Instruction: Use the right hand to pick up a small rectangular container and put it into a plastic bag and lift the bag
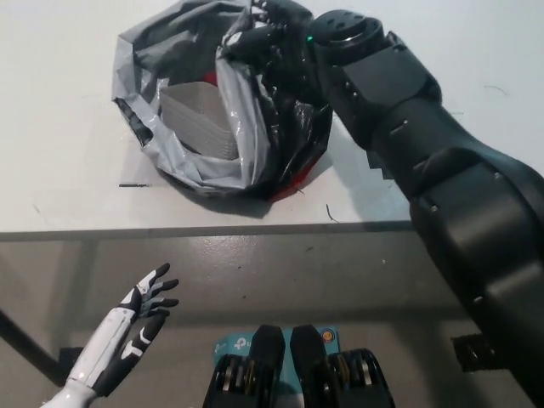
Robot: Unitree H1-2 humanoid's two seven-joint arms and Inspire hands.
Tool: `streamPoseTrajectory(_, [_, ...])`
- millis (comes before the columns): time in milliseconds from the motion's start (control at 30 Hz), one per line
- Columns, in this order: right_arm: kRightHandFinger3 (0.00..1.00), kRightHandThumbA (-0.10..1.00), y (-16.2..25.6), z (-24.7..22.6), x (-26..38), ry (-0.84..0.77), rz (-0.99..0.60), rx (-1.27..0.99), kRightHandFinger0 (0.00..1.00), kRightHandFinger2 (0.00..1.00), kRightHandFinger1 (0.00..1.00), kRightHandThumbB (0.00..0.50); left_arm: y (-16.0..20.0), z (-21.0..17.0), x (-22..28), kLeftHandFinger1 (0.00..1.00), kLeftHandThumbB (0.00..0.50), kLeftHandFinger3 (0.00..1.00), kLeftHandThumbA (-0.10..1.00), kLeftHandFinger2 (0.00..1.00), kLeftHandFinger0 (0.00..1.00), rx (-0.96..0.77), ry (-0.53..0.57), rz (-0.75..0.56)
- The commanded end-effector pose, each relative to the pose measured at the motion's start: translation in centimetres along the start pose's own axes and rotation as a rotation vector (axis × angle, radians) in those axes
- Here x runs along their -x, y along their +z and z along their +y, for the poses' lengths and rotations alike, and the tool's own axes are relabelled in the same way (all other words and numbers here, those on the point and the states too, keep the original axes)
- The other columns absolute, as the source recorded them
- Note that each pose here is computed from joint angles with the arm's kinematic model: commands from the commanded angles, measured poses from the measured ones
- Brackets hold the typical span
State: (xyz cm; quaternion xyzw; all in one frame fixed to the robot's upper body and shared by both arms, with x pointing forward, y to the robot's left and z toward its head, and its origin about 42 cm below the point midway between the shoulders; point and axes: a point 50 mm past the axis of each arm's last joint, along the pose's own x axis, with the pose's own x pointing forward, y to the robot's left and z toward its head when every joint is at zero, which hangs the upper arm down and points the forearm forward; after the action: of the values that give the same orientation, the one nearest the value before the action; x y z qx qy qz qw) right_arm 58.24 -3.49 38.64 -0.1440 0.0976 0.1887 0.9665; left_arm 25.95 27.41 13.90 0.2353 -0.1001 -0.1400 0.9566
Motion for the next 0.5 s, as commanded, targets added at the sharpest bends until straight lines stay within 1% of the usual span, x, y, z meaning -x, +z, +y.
streamPoseTrajectory(0, [1.0,0.83,6.1,-1.7,1.4,-0.057,-0.189,0.19,1.0,1.0,1.0,0.396,0.5,0.6,0.4,0.78,0.165,1.0,1.0,0.89,0.78,-0.034,-0.004,-0.026])
streamPoseTrajectory(33, [1.0,0.83,7.0,-2.2,1.7,-0.078,-0.204,0.21,1.0,1.0,1.0,0.373,0.4,0.6,0.4,0.78,0.173,1.0,1.0,0.89,0.79,-0.037,-0.005,-0.028])
streamPoseTrajectory(100, [1.0,0.86,8.1,-2.7,2.1,-0.108,-0.222,0.268,1.0,1.0,1.0,0.377,0.4,0.6,0.5,0.78,0.174,1.0,1.0,0.89,0.79,-0.038,-0.005,-0.029])
streamPoseTrajectory(133, [1.0,0.85,8.7,-3.0,2.3,-0.116,-0.23,0.286,1.0,1.0,1.0,0.374,0.4,0.6,0.5,0.78,0.173,1.0,1.0,0.89,0.79,-0.041,-0.005,-0.027])
streamPoseTrajectory(167, [1.0,0.81,9.3,-3.3,2.6,-0.119,-0.241,0.281,1.0,1.0,1.0,0.363,0.3,0.6,0.6,0.79,0.165,1.0,1.0,0.9,0.79,-0.044,-0.007,-0.022])
streamPoseTrajectory(200, [1.0,0.77,9.9,-3.7,2.9,-0.129,-0.263,0.288,1.0,1.0,1.0,0.363,0.3,0.6,0.7,0.79,0.156,1.0,1.0,0.9,0.8,-0.046,-0.008,-0.019])
streamPoseTrajectory(233, [1.0,0.76,10.3,-3.9,3.1,-0.139,-0.281,0.3,1.0,1.0,1.0,0.363,0.2,0.7,0.7,0.79,0.154,1.0,1.0,0.9,0.8,-0.048,-0.008,-0.018])
streamPoseTrajectory(300, [1.0,0.75,11.6,-4.6,3.7,-0.168,-0.278,0.366,1.0,1.0,1.0,0.39,0.2,0.6,0.8,0.78,0.148,1.0,1.0,0.9,0.79,-0.044,-0.007,-0.013])
streamPoseTrajectory(333, [1.0,0.75,11.8,-4.7,3.9,-0.173,-0.276,0.378,1.0,1.0,1.0,0.39,0.2,0.6,0.8,0.78,0.148,1.0,1.0,0.9,0.79,-0.044,-0.007,-0.012])
streamPoseTrajectory(367, [1.0,0.81,12.4,-5.1,4.2,-0.19,-0.272,0.467,1.0,1.0,1.0,0.406,0.2,0.6,0.8,0.78,0.146,1.0,1.0,0.9,0.78,-0.036,-0.005,-0.011])
streamPoseTrajectory(400, [1.0,0.78,13.4,-5.5,4.8,-0.197,-0.261,0.562,1.0,1.0,1.0,0.382,0.1,0.6,0.8,0.78,0.147,1.0,1.0,0.89,0.78,-0.032,-0.004,-0.012])
streamPoseTrajectory(433, [1.0,0.67,14.1,-5.9,5.3,-0.173,-0.252,0.609,1.0,1.0,1.0,0.347,0.1,0.6,0.9,0.78,0.147,1.0,1.0,0.89,0.78,-0.034,-0.003,-0.011])
streamPoseTrajectory(467, [1.0,0.62,14.7,-6.2,5.6,-0.145,-0.229,0.664,1.0,1.0,1.0,0.319,0.1,0.6,0.9,0.78,0.147,1.0,1.0,0.89,0.78,-0.034,-0.004,-0.009])
